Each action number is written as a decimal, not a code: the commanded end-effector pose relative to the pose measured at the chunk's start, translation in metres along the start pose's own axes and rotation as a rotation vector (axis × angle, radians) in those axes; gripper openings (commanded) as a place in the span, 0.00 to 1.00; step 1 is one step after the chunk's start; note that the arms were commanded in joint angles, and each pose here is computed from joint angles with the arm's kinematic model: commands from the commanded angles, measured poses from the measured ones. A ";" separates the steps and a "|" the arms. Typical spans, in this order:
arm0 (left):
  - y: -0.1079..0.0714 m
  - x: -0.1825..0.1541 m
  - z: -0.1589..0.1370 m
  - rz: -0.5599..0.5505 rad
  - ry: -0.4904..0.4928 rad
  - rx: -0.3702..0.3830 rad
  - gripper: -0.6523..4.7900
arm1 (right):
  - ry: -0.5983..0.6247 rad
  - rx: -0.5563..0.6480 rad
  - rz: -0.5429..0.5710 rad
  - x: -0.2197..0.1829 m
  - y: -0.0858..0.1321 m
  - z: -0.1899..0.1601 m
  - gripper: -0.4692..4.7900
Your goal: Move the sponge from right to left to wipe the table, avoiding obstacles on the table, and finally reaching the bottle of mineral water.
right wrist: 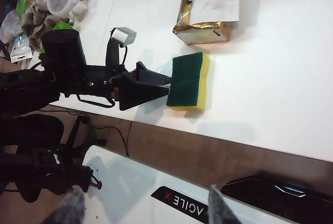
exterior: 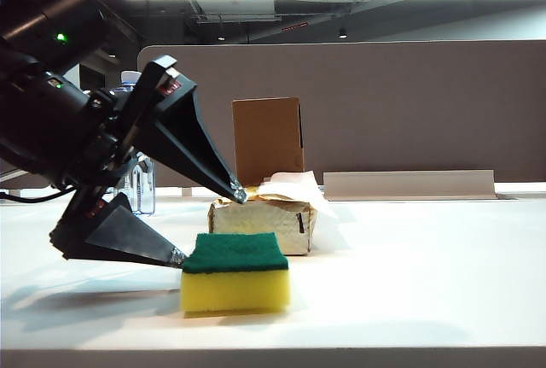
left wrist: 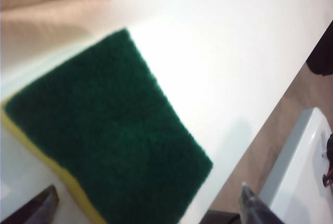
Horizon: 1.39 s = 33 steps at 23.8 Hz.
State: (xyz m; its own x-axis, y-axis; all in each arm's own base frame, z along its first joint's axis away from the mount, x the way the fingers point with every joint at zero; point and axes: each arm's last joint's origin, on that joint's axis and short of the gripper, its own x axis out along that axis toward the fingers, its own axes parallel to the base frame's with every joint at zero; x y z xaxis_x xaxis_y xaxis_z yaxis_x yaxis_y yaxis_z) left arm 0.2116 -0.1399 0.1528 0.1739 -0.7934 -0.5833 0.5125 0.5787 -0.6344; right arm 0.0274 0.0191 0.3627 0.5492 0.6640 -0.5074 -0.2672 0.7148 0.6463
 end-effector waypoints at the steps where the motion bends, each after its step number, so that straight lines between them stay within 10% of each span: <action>1: 0.004 0.005 0.001 0.002 0.000 -0.011 1.00 | -0.003 -0.005 0.006 -0.001 0.001 0.000 0.67; 18: 0.019 0.020 -0.002 0.076 -0.004 -0.130 1.00 | -0.003 -0.004 0.006 -0.001 0.001 0.000 0.67; 22: 0.019 0.020 -0.002 0.078 -0.005 -0.163 0.75 | -0.003 -0.004 0.006 -0.001 0.001 0.000 0.67; 33: 0.023 0.024 -0.004 0.103 0.006 -0.197 0.61 | -0.003 -0.004 0.006 -0.001 0.001 0.000 0.67</action>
State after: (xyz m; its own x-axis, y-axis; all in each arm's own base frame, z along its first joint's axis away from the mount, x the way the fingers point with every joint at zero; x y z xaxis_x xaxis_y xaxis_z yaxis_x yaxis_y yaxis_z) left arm 0.2271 -0.1470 0.1310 0.2314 -0.7633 -0.6032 0.3624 0.6430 -0.6747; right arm 0.0274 0.0191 0.3627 0.5488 0.6640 -0.5078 -0.2667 0.7148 0.6465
